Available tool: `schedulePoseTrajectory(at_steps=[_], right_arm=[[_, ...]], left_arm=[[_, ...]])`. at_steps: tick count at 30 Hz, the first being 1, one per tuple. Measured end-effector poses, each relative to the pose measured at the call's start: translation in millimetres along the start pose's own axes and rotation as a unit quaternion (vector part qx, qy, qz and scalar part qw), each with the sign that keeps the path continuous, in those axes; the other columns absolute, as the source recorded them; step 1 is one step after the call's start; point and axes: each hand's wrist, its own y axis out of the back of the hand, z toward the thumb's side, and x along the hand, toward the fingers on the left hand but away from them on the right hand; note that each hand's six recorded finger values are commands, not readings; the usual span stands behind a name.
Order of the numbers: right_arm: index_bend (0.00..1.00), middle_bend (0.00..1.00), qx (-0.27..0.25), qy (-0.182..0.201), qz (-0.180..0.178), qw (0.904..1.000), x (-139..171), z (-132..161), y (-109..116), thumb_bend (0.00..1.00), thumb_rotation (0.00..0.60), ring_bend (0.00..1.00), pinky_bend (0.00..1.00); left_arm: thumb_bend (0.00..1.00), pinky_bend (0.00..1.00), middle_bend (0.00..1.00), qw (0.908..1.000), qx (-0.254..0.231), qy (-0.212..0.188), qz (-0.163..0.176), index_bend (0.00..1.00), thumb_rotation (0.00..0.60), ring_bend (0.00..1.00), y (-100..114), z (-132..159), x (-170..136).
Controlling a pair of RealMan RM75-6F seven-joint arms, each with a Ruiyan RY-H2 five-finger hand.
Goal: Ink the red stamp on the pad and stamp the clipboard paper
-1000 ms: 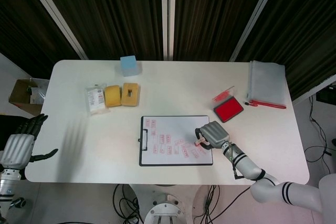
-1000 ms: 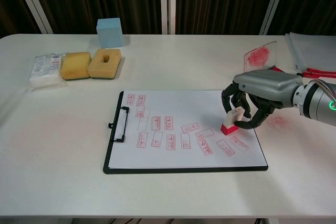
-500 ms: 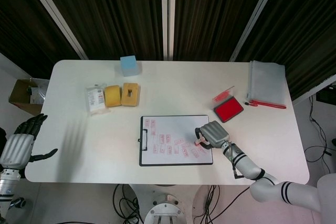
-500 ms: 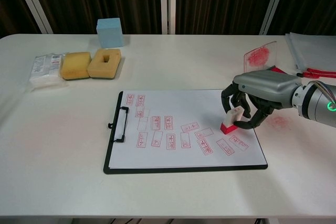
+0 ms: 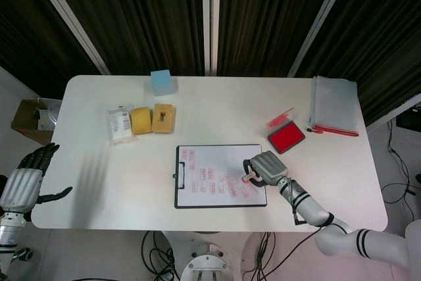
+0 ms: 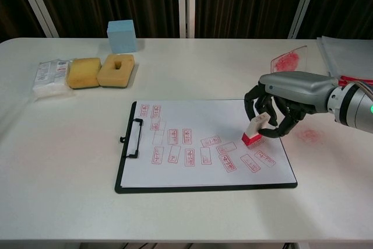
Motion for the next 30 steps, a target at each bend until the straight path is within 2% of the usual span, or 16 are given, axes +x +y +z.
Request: schedulePoseTrajectory(at_steps=[5, 10, 24, 30], right_arm=[[0.79, 0.69, -0.019, 0.008, -0.023, 0.9995, 11, 3, 18, 0.4, 0.6, 0.56, 0.64], [0.79, 0.69, -0.018, -0.006, -0.038, 0.9991, 29, -12, 30, 0.4, 0.6, 0.56, 0.64], [0.79, 0.69, -0.009, -0.105, -0.026, 0.9941, 66, -95, 5, 0.4, 0.6, 0.56, 0.64], [0.79, 0.68, -0.022, -0.125, -0.018, 0.9918, 68, -114, -8, 0.4, 0.6, 0.56, 0.64]], left_arm=[[0.12, 0.18, 0.07, 1.0, 0.001, -0.002, 0.0, 0.07, 0.443, 0.1, 0, 2, 0], [0.12, 0.18, 0.07, 1.0, 0.001, -0.005, -0.001, 0.07, 0.442, 0.1, -1, 5, 0], [0.12, 0.18, 0.07, 0.9999, 0.004, -0.012, -0.008, 0.07, 0.442, 0.1, -5, 11, 2], [0.12, 0.18, 0.07, 0.9999, 0.005, -0.013, -0.009, 0.07, 0.442, 0.1, -5, 13, 3]])
